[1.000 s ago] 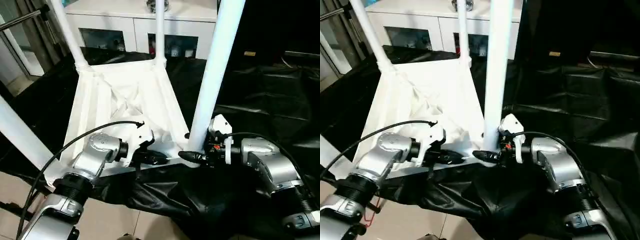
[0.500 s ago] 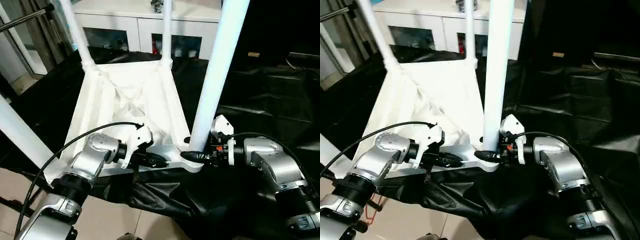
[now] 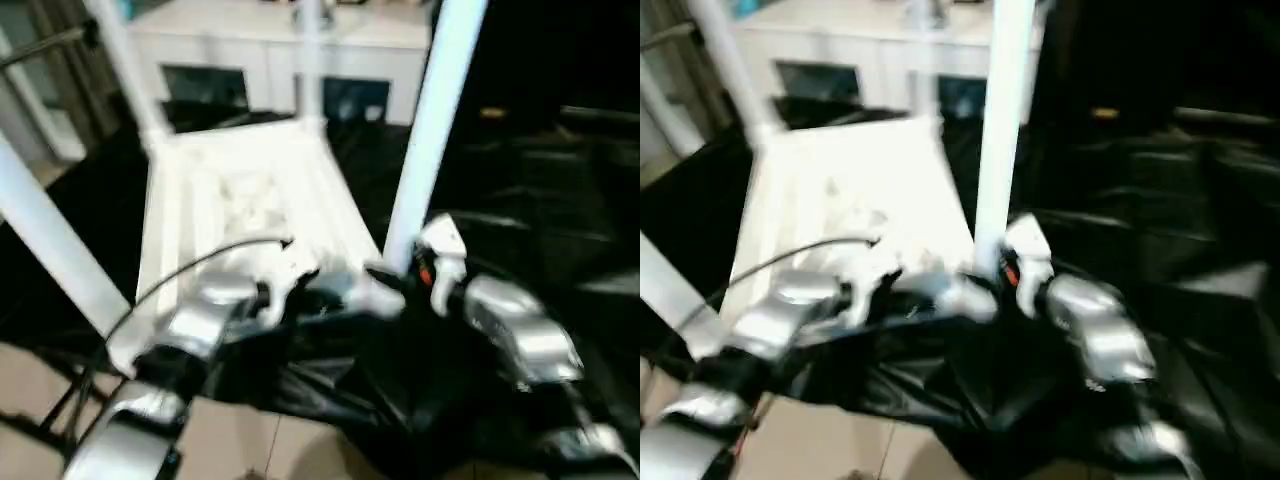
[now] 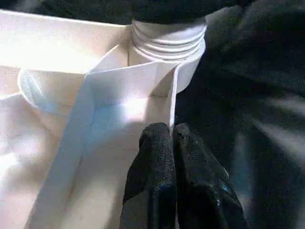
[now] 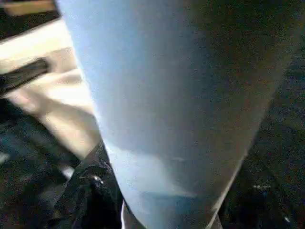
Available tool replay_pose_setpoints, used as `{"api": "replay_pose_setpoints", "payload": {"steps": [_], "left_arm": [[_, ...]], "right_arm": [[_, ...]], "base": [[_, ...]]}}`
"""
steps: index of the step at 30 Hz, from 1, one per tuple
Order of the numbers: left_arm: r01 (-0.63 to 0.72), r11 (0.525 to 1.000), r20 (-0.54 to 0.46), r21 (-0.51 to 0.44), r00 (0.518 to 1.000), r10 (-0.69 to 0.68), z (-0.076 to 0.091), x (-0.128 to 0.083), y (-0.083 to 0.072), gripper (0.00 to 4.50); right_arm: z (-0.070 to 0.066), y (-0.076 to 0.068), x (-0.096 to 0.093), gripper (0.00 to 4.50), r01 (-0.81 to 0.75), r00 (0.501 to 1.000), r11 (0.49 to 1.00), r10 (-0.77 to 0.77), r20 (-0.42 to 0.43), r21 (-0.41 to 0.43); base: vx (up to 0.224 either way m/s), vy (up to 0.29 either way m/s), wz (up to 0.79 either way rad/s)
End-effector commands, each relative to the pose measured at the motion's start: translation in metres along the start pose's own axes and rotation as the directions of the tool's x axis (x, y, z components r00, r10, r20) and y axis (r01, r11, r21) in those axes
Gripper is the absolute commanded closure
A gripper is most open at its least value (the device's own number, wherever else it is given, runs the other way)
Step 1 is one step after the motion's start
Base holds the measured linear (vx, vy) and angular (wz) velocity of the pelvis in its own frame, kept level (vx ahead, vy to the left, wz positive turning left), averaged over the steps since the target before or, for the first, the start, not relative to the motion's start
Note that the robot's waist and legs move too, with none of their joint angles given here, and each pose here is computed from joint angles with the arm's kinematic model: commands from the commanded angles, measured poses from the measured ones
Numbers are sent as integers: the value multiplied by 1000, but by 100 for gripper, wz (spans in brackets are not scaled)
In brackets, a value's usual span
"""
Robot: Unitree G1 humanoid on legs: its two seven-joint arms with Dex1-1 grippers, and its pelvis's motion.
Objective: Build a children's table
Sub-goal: Rotate leg to tighten
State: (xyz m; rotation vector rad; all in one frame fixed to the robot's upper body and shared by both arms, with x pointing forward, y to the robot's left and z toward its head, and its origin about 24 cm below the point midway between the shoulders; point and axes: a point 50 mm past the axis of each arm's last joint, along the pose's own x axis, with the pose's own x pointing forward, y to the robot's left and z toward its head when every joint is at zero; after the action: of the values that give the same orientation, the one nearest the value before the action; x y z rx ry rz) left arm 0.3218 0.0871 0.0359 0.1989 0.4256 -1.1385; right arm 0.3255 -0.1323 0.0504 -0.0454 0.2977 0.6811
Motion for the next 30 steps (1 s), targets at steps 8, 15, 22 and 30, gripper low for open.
{"api": "replay_pose_setpoints", "payload": {"steps": [8,15,22,30], "left_arm": [[-89,995,106,47,991,83,39,36,-12,450],[-7,997,99,83,995,-1,32,26,-13,450],[144,983,61,110,987,-151,18,5,-15,450],[309,944,8,119,950,-312,11,-13,-17,450]], "right_arm": [[-20,40,44,181,60,995,976,-43,-85,211],[-16,41,37,134,-107,990,986,117,-82,125],[-20,31,3,109,-377,916,926,376,-139,19],[-23,23,-26,109,-549,815,836,537,-216,6]], "base": [[0,0,0],[0,0,0],[23,-8,2],[0,0,0]]}}
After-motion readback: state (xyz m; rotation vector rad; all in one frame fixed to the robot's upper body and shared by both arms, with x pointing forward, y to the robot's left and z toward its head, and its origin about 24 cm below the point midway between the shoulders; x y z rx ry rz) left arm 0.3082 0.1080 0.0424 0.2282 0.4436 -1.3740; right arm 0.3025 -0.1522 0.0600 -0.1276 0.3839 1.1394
